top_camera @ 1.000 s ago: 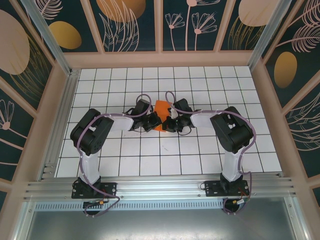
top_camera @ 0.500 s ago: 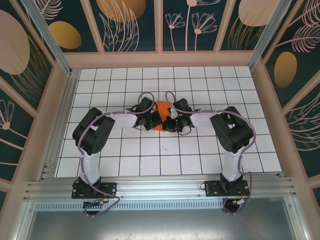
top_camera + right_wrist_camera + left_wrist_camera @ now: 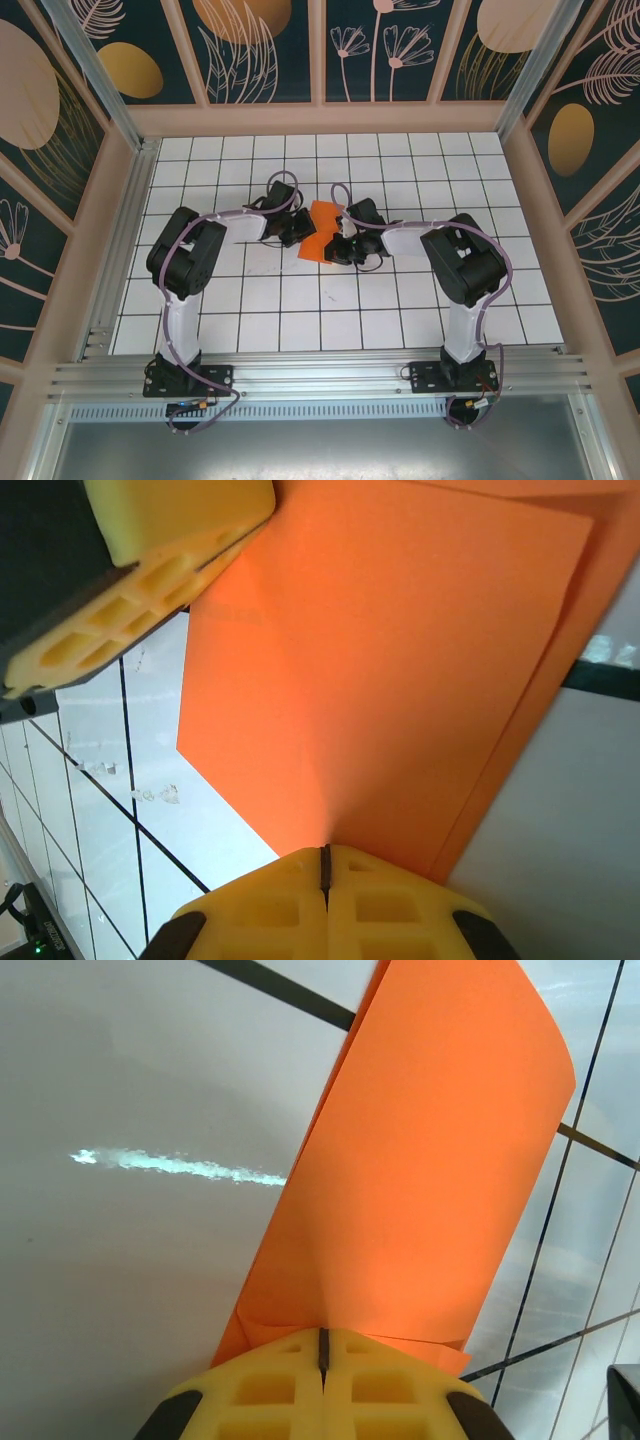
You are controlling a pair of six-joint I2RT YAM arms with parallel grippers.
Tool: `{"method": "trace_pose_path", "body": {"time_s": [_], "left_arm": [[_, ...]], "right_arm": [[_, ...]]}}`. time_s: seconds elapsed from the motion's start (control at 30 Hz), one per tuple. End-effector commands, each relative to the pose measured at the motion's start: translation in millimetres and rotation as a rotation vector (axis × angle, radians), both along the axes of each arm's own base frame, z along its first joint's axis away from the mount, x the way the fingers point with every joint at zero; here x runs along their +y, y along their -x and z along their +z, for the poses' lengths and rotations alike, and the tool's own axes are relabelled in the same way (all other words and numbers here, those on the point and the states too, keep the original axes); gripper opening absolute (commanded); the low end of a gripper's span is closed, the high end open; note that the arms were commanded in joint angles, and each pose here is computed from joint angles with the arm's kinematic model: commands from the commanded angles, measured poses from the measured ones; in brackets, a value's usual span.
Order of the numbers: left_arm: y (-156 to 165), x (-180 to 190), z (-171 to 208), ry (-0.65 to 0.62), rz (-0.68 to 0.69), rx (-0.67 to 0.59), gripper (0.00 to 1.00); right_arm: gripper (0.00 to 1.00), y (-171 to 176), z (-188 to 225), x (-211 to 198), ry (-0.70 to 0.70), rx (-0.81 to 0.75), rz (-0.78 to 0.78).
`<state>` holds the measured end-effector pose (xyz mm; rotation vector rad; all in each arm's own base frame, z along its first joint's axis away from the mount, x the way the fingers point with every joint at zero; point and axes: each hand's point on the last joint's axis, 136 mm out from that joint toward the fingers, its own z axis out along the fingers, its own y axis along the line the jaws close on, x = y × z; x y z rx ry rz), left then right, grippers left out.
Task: Fold a paper plane with a square sheet of paper (pick it up from the middle)
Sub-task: Fold the triangle a second time at the center of the table, then pick up the paper from the center of the table.
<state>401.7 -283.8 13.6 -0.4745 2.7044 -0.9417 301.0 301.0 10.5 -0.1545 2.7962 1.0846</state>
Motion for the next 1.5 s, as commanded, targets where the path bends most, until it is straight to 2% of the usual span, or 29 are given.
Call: {"method": "trace_pose_path", "body": {"time_s": [0.0,0.1,0.17,0.4,0.53,0.67,0.73,0.83,0.9,0.93,1.17,1.37,1.47], "left_arm": [[-30.4,57.9,-34.2,-0.175,0.13,-0.026,0.0],[-40.8,68.8,-30.4,-0.181,0.152,-0.044,0.0],[-50.1,72.5,-19.1,-0.18,0.156,-0.077,0.04],[-78.7,72.0,50.8,-0.142,0.145,-0.239,0.17],[-67.6,75.3,74.4,-0.118,0.148,-0.275,0.25],[-42.9,82.8,77.8,-0.094,0.159,-0.272,0.33],[-29.5,84.4,77.4,-0.078,0.149,-0.268,0.37],[-12.5,84.0,75.6,-0.046,0.129,-0.264,0.42],[-0.5,83.5,63.0,-0.031,0.117,-0.234,0.46],[3.5,82.8,72.1,-0.01,0.115,-0.252,0.48],[20.1,83.4,56.9,0.011,0.109,-0.217,0.57],[26.2,69.3,64.8,0.103,0.076,-0.233,0.6],[31.8,54.9,72.1,0.153,0.028,-0.249,0.62]], "right_arm": [[0.0,78.2,-81.9,-68.8,0.333,0.293,-0.004],[0.0,76.5,-80.0,-67.9,0.331,0.288,-0.004],[0.0,73.0,-76.2,-64.7,0.318,0.28,-0.008],[0.01,47.0,-41.1,-39.9,0.213,0.192,-0.001],[0.12,8.9,25.3,-5.6,0.049,0.023,0.013],[0.34,-25.0,87.5,3.6,-0.013,-0.153,-0.03],[0.45,-36.9,93.2,-6.1,0.013,-0.195,-0.071],[0.51,-51.4,82.9,-23.2,0.056,-0.206,-0.111],[0.51,-58.6,75.6,-28.9,0.06,-0.202,-0.116],[0.52,-59.4,73.2,-27.9,0.054,-0.202,-0.098],[0.52,-63.4,53.1,-17.6,0.024,-0.17,-0.02],[0.39,-64.7,35.7,-13.1,0.007,-0.126,0.0],[0.24,-63.5,33.1,-12.0,-0.049,-0.104,0.0]]}}
